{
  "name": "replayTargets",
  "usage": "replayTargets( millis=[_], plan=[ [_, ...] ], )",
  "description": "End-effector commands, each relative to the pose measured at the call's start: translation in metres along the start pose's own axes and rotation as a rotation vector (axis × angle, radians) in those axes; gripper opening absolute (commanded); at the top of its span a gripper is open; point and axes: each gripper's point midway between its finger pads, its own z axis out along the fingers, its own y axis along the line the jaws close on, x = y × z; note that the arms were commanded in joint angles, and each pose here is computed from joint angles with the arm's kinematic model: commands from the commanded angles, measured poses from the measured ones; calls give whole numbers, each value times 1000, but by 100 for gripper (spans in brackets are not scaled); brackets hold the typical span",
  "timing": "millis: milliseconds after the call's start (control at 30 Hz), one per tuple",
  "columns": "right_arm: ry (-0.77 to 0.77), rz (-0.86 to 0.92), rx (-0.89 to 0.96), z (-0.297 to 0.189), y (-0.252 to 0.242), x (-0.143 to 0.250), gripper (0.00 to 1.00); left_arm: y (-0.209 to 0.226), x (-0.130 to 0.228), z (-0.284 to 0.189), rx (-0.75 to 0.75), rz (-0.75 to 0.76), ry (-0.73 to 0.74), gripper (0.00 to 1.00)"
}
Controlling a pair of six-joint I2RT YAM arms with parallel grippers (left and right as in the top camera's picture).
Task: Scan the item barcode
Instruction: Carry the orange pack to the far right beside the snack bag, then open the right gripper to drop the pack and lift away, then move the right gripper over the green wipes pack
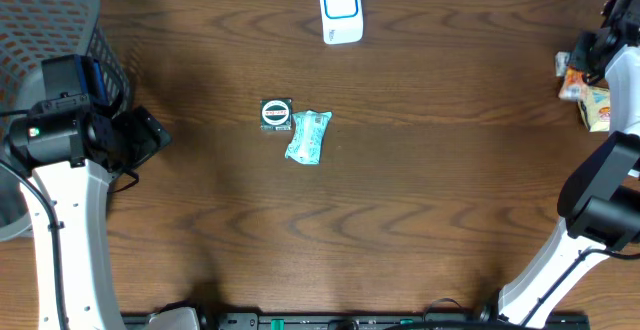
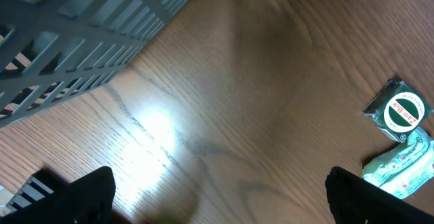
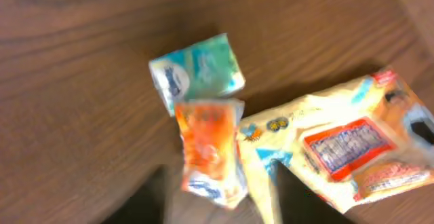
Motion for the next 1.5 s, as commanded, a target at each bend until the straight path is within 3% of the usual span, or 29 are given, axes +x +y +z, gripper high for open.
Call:
replayTargets(
  millis=[0, 200, 433, 567, 700, 767, 1100, 1167, 1267, 1467],
  plan=[
    [14, 14, -9, 6, 2, 5, 50, 4, 0, -1, -17, -8, -6, 97],
    [-24, 10, -81, -11, 16, -6, 53, 4, 0, -1, -17, -8, -6, 97],
    [-139, 20, -357, -75, 65, -34, 50, 4, 0, -1, -17, -8, -6, 98],
    [-150, 21, -628, -124, 114, -36, 53, 4, 0, -1, -17, -8, -6, 97],
    [-56, -31, -953, -169, 172, -11, 59, 4, 0, -1, -17, -8, -6, 98],
    [13, -53, -1030, -180, 194, 6, 64, 4, 0, -1, -17, -8, -6, 97],
    [273, -274, -1044, -193, 296, 106, 72, 4, 0, -1, -17, -8, -6, 98],
    [297, -320, -1036, -197, 312, 122, 79, 4, 0, -1, -17, -8, -6, 97],
    [315, -387, -1060, -213, 335, 142, 99, 4, 0, -1, -17, -8, -6, 97],
    [308, -443, -943, -219, 360, 168, 91, 4, 0, -1, -17, -8, -6, 97]
  ],
)
